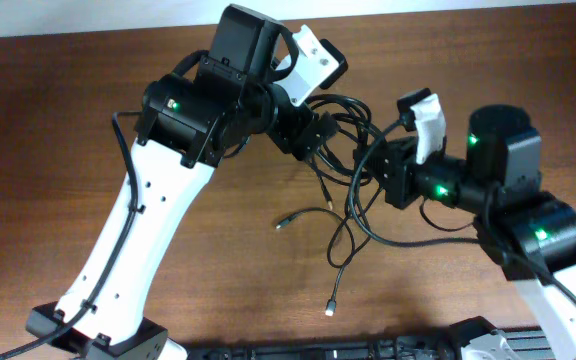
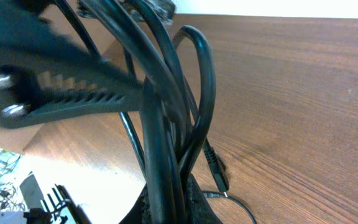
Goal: Untangle cables
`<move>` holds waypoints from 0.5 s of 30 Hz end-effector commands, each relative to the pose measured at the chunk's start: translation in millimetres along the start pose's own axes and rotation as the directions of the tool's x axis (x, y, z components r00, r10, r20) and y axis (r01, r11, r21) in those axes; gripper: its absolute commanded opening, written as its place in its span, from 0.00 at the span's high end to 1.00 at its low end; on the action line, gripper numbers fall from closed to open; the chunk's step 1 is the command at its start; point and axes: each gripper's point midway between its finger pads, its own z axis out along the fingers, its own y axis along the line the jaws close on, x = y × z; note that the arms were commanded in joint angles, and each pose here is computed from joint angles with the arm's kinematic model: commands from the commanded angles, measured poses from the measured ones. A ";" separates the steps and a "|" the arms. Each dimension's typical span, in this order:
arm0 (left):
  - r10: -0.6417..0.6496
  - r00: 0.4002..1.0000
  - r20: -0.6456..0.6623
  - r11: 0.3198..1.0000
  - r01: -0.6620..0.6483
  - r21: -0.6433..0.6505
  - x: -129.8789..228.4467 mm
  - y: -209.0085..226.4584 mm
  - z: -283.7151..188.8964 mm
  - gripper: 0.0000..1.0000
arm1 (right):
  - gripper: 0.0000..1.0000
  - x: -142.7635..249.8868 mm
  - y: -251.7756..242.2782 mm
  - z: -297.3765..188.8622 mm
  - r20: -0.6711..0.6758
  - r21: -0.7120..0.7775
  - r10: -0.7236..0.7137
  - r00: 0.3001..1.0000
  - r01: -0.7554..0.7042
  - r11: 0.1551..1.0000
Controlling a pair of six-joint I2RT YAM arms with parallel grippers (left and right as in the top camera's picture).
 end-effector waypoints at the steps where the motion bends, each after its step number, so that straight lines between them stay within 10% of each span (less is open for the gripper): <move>1: 0.063 0.997 0.041 0.998 -0.063 0.001 -9.6 -4.3 -12.2 0.50 | 0.96 -8.2 19.9 -17.3 0.055 -0.044 -0.051 0.997 0.053 0.998; 8: 0.062 0.997 0.054 0.997 -0.064 0.042 -11.4 -11.4 -12.5 1.00 | 0.96 -6.5 22.1 -21.1 0.057 -0.044 -0.066 0.996 0.069 0.997; 15: 0.042 0.998 0.054 0.998 -0.045 0.044 -11.3 -11.6 -12.5 1.00 | 0.95 -2.6 5.5 -20.9 0.043 0.049 -0.048 0.998 0.046 0.998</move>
